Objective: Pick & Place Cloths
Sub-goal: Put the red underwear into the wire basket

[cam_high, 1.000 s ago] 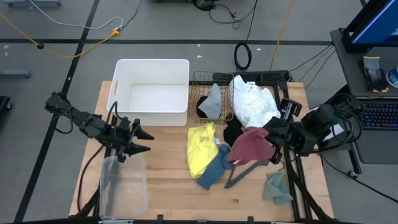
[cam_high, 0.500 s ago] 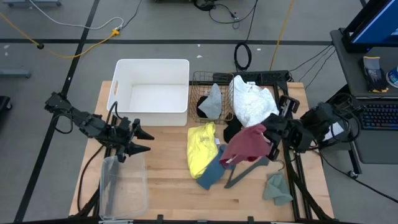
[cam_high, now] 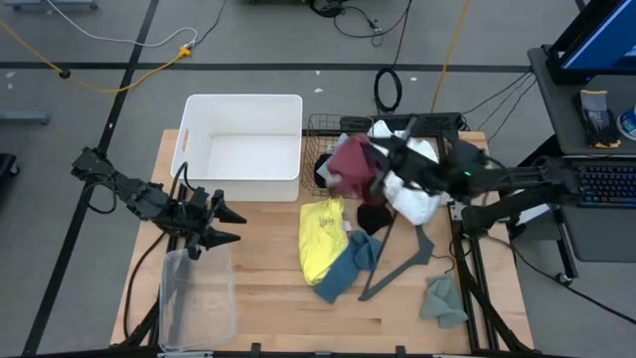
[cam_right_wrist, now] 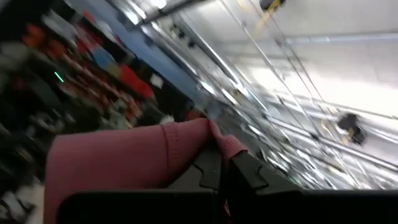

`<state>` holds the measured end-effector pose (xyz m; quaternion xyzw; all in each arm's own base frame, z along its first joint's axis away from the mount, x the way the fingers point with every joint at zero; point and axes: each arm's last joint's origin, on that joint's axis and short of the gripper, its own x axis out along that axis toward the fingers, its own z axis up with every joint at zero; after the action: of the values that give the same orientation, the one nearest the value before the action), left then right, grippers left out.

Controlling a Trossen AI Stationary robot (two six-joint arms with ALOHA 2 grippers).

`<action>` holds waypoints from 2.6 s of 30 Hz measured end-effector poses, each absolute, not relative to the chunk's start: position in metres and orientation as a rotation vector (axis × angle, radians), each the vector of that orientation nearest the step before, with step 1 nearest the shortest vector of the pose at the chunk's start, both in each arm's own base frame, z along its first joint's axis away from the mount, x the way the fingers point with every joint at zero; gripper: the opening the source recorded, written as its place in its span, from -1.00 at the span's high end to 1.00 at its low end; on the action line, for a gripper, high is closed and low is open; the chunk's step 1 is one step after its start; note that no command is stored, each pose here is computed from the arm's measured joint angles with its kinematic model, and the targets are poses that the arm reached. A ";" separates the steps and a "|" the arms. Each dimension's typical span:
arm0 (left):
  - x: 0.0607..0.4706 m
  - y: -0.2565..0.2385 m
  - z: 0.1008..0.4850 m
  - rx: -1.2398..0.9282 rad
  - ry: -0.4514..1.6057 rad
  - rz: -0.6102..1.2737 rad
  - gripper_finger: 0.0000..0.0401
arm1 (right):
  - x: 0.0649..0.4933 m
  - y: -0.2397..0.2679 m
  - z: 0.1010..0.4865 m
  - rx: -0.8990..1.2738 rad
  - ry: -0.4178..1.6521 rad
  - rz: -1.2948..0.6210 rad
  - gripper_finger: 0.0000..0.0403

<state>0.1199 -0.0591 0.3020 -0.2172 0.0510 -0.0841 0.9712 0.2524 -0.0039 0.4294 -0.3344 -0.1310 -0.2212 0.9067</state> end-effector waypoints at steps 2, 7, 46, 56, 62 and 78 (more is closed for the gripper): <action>0.120 -0.059 0.302 -0.439 0.103 -0.170 -0.25 | 0.261 -0.020 0.423 -0.694 -0.229 -0.503 1.00; 0.120 -0.059 0.302 -0.438 0.103 -0.170 -0.25 | 0.278 -0.064 0.405 -0.721 -0.120 -0.628 1.00; 0.120 -0.059 0.302 -0.399 0.100 -0.172 -0.25 | 0.307 -0.156 0.273 -0.352 0.598 -0.463 1.00; 0.120 -0.059 0.302 -0.403 0.100 -0.173 -0.25 | 0.316 -0.160 0.210 -0.221 0.698 -0.361 1.00; 0.120 -0.059 0.302 -0.453 0.105 -0.171 -0.25 | 0.325 -0.160 0.195 -0.150 0.677 -0.366 1.00; 0.120 -0.059 0.302 -0.447 0.105 -0.174 -0.25 | 0.321 -0.154 0.212 -0.081 0.628 -0.390 0.45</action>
<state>0.1199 -0.0592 0.3020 -0.2211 0.0519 -0.0859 0.9701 0.3210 -0.1544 0.2120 -0.0396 0.3069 -0.1904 0.9317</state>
